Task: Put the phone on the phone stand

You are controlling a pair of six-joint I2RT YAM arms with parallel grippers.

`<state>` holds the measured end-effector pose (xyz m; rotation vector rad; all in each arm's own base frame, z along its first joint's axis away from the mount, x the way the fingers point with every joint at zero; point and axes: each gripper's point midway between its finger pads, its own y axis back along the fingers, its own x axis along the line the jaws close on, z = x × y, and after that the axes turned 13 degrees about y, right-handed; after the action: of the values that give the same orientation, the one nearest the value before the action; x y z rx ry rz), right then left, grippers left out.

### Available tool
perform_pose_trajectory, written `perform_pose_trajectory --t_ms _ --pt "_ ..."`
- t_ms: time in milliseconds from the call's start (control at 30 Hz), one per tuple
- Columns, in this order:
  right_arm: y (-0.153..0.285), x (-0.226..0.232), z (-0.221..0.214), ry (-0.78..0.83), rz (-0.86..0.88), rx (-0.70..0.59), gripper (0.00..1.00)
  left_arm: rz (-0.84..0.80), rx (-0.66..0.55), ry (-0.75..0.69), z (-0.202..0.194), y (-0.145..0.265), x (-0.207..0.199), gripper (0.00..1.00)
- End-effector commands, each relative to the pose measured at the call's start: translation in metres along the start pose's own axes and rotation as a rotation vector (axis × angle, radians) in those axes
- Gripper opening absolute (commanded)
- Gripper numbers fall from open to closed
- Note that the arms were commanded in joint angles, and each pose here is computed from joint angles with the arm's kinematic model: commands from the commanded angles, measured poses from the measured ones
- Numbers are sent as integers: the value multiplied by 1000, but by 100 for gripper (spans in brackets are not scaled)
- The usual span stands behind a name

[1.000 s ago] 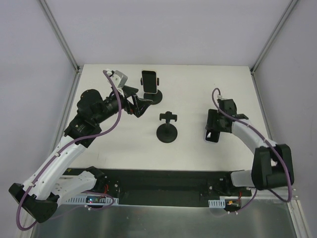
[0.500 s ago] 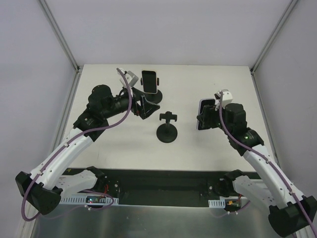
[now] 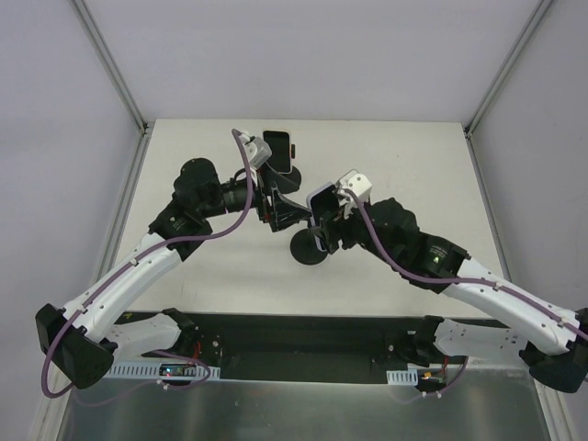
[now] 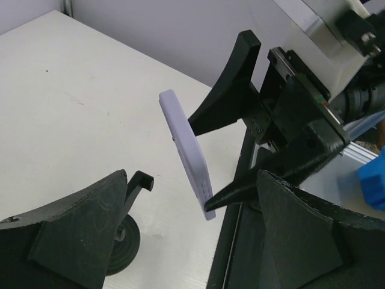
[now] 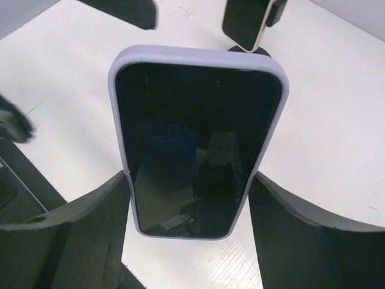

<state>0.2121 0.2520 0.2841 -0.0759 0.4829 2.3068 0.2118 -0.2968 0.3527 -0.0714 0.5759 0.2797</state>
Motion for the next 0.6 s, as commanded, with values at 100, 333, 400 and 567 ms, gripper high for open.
perform_pose_trajectory --t_ms 100,333,400,567 --pt "-1 -5 69 52 -146 -168 1 -3 10 23 -1 -7 0 84" --pt "-3 9 92 95 -159 -217 1 7 71 69 -12 -17 8 53" --pt "-3 12 95 106 -154 -218 1 7 71 60 -12 -16 8 46" --pt "-10 26 78 148 -99 -146 8 -1 77 43 -12 -16 6 0"
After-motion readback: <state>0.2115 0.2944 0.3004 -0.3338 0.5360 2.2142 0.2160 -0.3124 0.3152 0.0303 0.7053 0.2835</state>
